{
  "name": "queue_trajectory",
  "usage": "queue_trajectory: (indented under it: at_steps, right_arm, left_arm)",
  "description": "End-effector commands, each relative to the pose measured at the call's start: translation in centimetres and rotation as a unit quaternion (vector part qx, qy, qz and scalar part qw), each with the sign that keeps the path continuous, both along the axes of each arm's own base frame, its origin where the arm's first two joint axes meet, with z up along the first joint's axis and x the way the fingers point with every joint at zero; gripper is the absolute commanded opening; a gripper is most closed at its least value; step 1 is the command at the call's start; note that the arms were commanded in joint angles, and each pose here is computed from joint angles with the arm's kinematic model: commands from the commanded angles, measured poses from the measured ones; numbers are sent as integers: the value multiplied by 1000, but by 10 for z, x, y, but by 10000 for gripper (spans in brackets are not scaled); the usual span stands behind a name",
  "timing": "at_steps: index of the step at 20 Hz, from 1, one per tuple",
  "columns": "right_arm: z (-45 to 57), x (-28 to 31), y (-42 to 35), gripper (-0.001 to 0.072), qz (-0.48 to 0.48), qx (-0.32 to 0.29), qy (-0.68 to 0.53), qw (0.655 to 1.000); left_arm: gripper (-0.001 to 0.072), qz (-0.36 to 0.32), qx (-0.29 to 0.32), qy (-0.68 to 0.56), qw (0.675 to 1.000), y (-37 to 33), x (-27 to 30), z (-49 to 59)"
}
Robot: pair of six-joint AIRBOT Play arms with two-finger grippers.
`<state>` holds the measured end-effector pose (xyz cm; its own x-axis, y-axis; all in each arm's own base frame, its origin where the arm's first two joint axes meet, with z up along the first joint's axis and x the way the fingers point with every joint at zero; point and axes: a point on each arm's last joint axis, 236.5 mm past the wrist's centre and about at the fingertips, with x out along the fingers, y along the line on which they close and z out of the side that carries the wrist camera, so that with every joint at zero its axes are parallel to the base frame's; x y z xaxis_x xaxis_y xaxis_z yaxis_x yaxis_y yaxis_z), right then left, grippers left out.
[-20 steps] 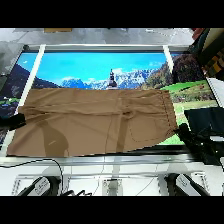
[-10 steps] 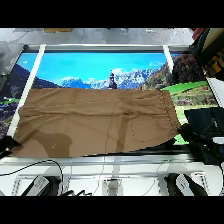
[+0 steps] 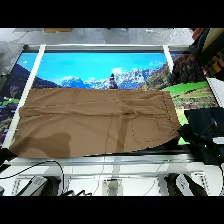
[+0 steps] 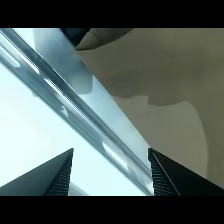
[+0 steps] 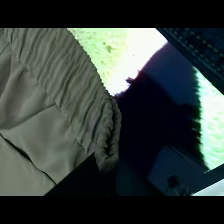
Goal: Fold the clothes and pants, and hang the long-sleeved shirts on hangers.
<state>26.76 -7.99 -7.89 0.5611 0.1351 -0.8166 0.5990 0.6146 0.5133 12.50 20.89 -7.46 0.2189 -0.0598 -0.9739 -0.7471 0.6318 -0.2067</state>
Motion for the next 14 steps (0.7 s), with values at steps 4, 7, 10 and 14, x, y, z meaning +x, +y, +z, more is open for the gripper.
queue_trajectory:
  at_steps: [4, 7, 10, 14]
  right_arm:
    - [-1, -2, 1, 35, 7, -3, 6, 1000]
    - [-1, -2, 1, 34, 7, -3, 6, 1000]
    - [-2, -3, 0, 35, 9, -5, 7, 1000]
    - [-7, -13, -6, 34, 29, -34, 28, 999]
  left_arm:
    - [472, -15, -33, -44, 998, 1, 21, -29]
    - [472, 4, -4, -87, 996, 18, 42, -25]
    - [470, 6, -3, -82, 997, 21, 40, -31]
    - [283, 17, -41, -95, 994, 9, 48, -37]
